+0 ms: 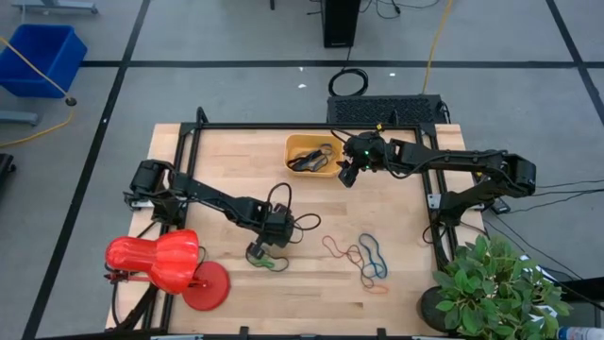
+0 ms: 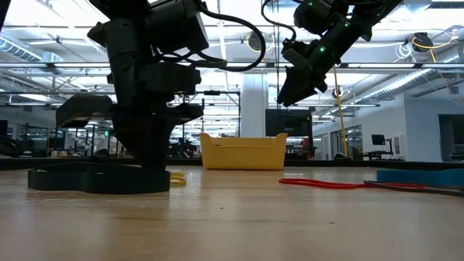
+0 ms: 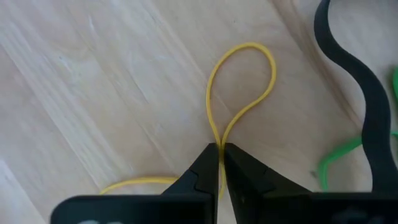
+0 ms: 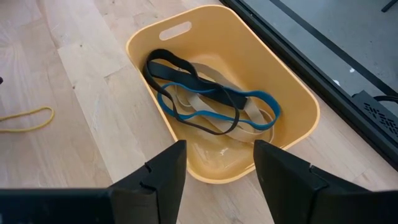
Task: Pick and place rubber bands into bin
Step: Put the yellow rubber band into the yellow bin
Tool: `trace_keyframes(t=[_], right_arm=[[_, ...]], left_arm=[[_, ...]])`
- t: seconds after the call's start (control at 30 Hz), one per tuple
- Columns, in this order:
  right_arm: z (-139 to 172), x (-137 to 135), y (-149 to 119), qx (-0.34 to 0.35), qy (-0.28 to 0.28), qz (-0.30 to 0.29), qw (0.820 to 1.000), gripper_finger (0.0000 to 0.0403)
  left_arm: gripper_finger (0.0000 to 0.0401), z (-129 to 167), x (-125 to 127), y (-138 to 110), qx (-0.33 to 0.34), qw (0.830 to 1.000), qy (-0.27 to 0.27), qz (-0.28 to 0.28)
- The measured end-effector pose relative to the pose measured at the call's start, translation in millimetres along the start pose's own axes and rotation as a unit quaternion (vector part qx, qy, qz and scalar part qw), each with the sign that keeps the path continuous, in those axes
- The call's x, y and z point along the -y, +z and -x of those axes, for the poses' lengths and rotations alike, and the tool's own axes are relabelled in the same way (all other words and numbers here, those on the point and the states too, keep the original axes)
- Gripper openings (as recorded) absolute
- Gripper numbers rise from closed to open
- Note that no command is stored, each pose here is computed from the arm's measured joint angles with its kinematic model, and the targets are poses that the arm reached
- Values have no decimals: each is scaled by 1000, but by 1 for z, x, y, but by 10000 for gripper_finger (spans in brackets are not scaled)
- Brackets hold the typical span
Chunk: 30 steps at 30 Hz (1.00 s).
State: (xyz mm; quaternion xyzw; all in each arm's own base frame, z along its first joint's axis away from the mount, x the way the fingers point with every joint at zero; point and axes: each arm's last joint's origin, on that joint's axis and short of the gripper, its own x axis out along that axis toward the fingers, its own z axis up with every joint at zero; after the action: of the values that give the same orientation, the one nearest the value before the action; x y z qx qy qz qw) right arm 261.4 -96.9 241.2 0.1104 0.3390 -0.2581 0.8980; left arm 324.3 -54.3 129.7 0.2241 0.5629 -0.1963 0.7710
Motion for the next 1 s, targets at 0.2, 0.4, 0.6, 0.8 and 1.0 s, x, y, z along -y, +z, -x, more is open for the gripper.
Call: trace_keyframes(t=[0.2,0.4,0.6,0.8,1.0], right_arm=[[0,0,0,0,0,0,1000,180],[0,0,0,0,0,0,1000,180],[0,0,0,0,0,0,1000,180],[0,0,0,0,0,0,1000,180],[0,0,0,-1,0,0,1000,181]], left_arm=[[29,0,0,0,5,1000,-10,20],[6,0,0,0,6,999,-12,50],[3,5,0,1,13,997,-14,78],[2,30,-7,6,51,994,-8,101],[1,59,-17,6,98,986,-2,132]])
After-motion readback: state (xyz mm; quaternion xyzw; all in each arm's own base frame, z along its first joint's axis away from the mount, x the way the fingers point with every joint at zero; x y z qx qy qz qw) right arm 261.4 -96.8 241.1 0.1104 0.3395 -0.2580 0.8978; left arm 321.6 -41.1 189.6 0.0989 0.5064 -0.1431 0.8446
